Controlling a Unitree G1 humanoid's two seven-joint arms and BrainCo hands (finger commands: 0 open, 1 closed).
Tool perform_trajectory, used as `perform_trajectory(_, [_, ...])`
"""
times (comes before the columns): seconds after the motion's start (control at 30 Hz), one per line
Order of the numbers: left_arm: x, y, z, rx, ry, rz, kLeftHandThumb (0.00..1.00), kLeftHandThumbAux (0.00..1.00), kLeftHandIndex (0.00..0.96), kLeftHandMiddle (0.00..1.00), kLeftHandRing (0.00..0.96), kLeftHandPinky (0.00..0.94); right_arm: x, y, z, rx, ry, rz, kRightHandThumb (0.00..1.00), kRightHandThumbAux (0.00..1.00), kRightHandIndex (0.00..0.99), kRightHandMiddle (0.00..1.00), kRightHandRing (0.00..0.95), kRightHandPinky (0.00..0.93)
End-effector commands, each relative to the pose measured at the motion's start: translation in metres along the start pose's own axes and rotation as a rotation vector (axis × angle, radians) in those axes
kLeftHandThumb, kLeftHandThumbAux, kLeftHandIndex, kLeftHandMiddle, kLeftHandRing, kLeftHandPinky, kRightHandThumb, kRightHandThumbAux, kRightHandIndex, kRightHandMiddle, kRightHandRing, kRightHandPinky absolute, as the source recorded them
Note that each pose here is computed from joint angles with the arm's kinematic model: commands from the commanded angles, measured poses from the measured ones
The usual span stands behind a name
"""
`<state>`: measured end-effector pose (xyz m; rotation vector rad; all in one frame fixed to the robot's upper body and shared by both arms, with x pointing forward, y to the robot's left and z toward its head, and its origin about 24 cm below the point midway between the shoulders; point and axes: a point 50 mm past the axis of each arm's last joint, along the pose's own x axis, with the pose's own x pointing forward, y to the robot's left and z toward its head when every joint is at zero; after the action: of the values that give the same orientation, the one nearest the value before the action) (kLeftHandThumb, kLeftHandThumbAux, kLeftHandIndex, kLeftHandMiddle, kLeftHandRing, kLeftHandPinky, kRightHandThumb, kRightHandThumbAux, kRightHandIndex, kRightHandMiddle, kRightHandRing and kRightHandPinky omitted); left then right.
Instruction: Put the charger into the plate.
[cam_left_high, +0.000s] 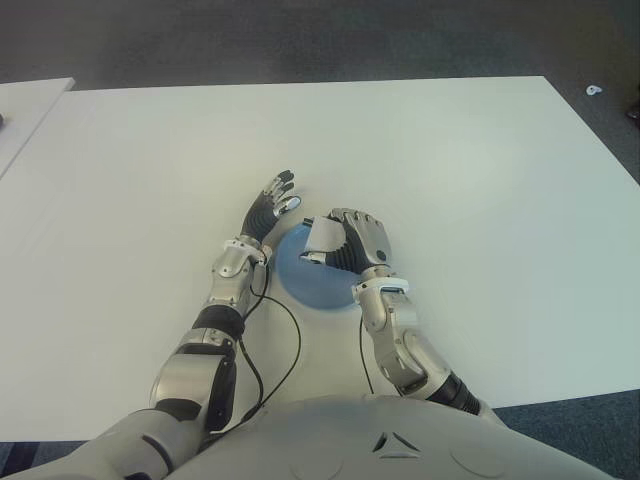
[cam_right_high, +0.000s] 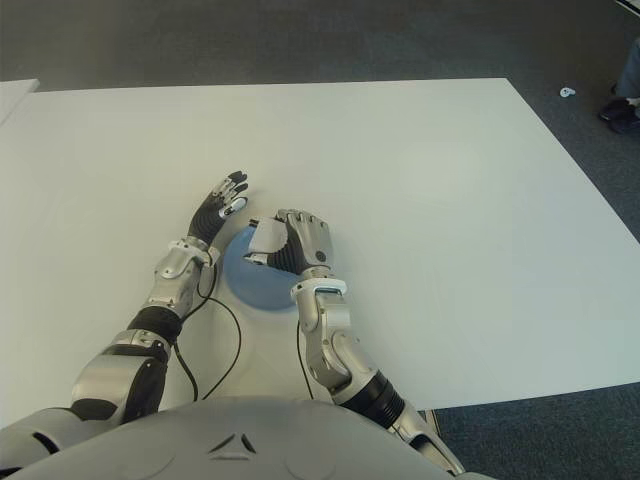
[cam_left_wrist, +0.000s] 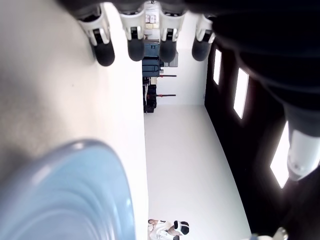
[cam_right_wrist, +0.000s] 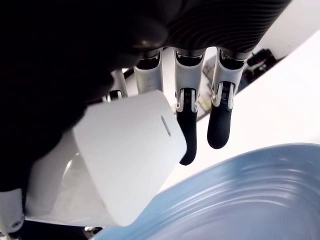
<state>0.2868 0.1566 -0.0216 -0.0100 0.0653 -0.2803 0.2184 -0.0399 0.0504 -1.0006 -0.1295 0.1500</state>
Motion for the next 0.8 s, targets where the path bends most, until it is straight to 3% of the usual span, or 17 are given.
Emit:
perform_trajectory(0.03, [-0.0106,0.0018,-0.0175,-0.019,0.095,-0.015,0.024,0.492,0.0,0.0,0.0,0.0,-0.003,0.0072,0.004,0.003,-0.027,-0.002,0.481,0.33,0.221,0.279,0.294,0.313])
perform_trajectory(0.2, [-0.0101,0.0029,-0.0177,-0.027,0.097,-0.005,0.027,0.49,0.0,0.0,0.0,0.0,-0.0029,0.008,0.0033,0.004,-0.04,0.001,0.435,0.307,0.104,0.097,0.088,0.115])
perform_trajectory(0.37, [-0.01,0.0038,-0.0174,-0.021,0.088,0.039,0.028,0.495,0.0,0.0,0.0,0.0,-0.0036,0.0087,0.0032,0.008,-0.052,0.008,0.41,0.304,0.046,0.027,0.016,0.025])
perform_trajectory(0.8, [-0.0118,0.0028,-0.0151,0.006,0.009,0.184,0.066,0.543,0.0,0.0,0.0,0.028,-0.0035,0.011,-0.0008,0.015,-0.144,-0.101,0.32,0.158,0.0,0.0,0.0,0.0])
